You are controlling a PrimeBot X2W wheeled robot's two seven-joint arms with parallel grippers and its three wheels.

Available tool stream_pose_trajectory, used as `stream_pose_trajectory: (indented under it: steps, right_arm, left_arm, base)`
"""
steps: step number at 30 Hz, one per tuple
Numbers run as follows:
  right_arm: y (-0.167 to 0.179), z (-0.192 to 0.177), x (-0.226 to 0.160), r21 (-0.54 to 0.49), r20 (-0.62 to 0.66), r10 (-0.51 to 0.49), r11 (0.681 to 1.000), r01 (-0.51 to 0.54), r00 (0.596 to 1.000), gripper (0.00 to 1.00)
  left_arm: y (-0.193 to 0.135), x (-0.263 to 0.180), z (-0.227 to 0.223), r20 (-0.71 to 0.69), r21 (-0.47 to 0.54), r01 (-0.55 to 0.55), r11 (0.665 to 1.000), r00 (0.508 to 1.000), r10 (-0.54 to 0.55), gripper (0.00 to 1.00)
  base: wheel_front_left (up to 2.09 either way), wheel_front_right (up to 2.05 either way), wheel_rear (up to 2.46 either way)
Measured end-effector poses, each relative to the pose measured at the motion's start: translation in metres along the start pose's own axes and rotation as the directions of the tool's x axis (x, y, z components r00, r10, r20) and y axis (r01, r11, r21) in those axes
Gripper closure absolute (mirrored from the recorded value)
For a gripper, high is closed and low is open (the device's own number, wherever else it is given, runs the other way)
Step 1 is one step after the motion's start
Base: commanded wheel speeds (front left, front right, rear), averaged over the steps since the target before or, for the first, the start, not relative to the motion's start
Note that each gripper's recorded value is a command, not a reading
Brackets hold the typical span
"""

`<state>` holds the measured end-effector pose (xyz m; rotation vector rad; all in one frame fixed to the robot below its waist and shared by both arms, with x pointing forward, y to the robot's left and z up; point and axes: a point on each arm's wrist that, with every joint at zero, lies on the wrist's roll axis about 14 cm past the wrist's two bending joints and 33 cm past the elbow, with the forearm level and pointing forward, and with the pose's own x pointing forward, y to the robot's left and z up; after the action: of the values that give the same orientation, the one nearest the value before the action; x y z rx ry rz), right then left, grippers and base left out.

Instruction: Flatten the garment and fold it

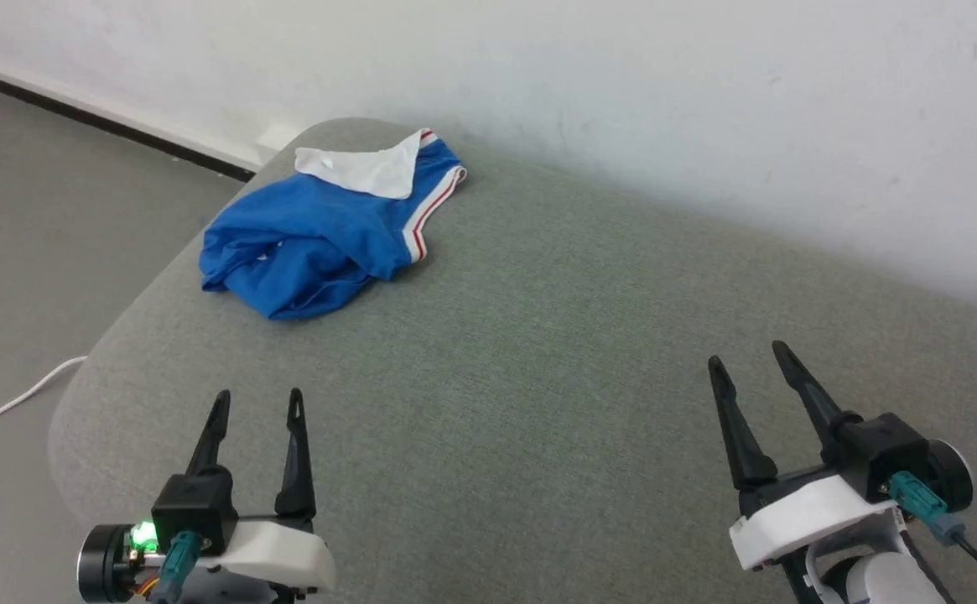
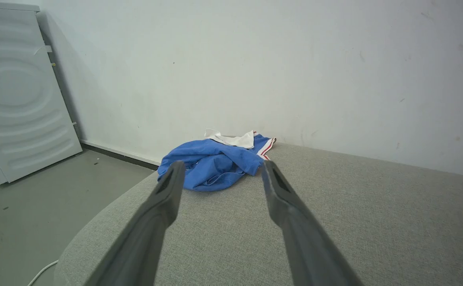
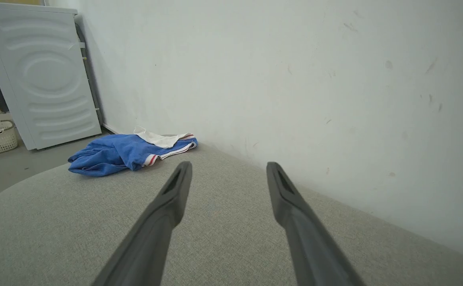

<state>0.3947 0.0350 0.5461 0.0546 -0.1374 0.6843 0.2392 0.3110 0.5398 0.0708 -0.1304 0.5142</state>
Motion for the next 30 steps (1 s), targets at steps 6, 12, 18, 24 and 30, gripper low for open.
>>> stream_pose_trajectory:
  steps: [6,12,18,24,30]
  right_arm:
    - [0.015,0.000,0.007,0.016,0.010,0.046,0.999,-0.046,0.999,0.00]
    - [0.026,-0.001,0.014,0.020,0.016,0.082,0.996,-0.082,0.997,0.00]
    - [0.038,0.000,0.020,0.025,0.028,0.117,0.993,-0.117,0.993,0.00]
    - [0.048,0.001,0.025,0.033,0.040,0.146,0.989,-0.147,0.989,0.00]
    - [0.057,0.002,0.029,0.038,0.052,0.174,0.984,-0.176,0.983,0.00]
  left_arm:
    - [0.007,-0.007,0.000,0.007,-0.004,-0.024,1.000,1.000,0.024,0.00]
    - [0.015,-0.013,0.001,0.012,-0.003,-0.049,0.999,0.999,0.049,0.00]
    - [0.025,-0.019,0.002,0.022,0.000,-0.084,0.996,0.996,0.084,0.00]
    - [0.032,-0.028,-0.002,0.013,-0.003,-0.110,0.994,0.994,0.110,0.00]
    - [0.039,-0.034,-0.001,0.021,-0.001,-0.132,0.991,0.991,0.132,0.00]
  base:
    - [-0.01,-0.01,-0.01]
    - [0.00,0.00,0.00]
    - [0.00,0.00,0.00]
    - [0.00,0.00,0.00]
    - [0.00,0.00,0.00]
